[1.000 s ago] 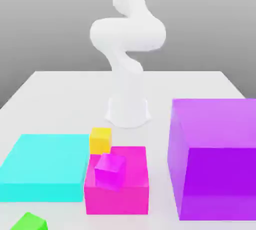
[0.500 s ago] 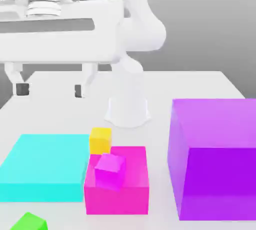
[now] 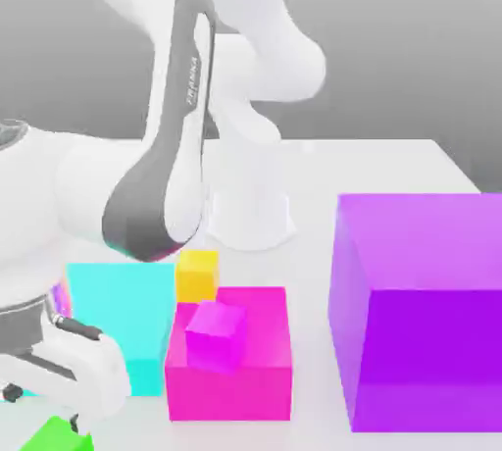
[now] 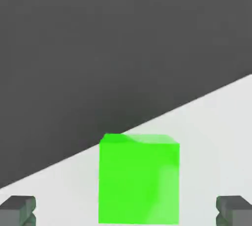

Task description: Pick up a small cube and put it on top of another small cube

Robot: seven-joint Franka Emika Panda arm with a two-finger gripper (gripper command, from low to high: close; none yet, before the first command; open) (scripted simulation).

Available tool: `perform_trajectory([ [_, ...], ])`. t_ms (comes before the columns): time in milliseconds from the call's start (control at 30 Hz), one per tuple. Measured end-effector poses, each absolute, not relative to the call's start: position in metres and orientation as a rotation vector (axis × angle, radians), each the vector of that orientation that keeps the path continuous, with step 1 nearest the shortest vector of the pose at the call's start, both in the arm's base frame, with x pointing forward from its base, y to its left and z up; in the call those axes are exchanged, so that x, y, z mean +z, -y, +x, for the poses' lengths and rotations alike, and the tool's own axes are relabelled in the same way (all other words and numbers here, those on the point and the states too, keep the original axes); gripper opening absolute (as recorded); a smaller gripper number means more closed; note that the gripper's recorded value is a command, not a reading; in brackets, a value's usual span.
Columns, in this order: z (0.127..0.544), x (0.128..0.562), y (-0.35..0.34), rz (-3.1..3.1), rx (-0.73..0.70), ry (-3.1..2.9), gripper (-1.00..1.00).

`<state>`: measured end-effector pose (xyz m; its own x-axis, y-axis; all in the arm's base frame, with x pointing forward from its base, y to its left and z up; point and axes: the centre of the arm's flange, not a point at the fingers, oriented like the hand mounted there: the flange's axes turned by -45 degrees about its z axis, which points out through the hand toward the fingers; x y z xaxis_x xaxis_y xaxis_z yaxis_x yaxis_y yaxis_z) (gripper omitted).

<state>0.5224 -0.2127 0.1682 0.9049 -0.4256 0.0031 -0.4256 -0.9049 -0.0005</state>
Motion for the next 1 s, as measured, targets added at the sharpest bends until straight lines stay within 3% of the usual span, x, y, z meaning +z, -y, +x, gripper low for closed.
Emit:
perform_trajectory([
  [33,0.522,0.153,0.213,3.065,0.003,0.686,0.00],
  [67,0.521,0.141,0.213,3.065,0.001,0.687,-1.00],
  [300,0.521,0.139,0.213,3.066,0.000,0.688,-1.00],
  [433,0.521,0.191,0.212,3.067,0.000,0.683,-1.00],
  [633,0.508,0.256,0.155,3.125,0.000,0.417,-1.00],
  [1000,0.445,0.343,0.050,3.146,0.000,-0.151,-1.00],
])
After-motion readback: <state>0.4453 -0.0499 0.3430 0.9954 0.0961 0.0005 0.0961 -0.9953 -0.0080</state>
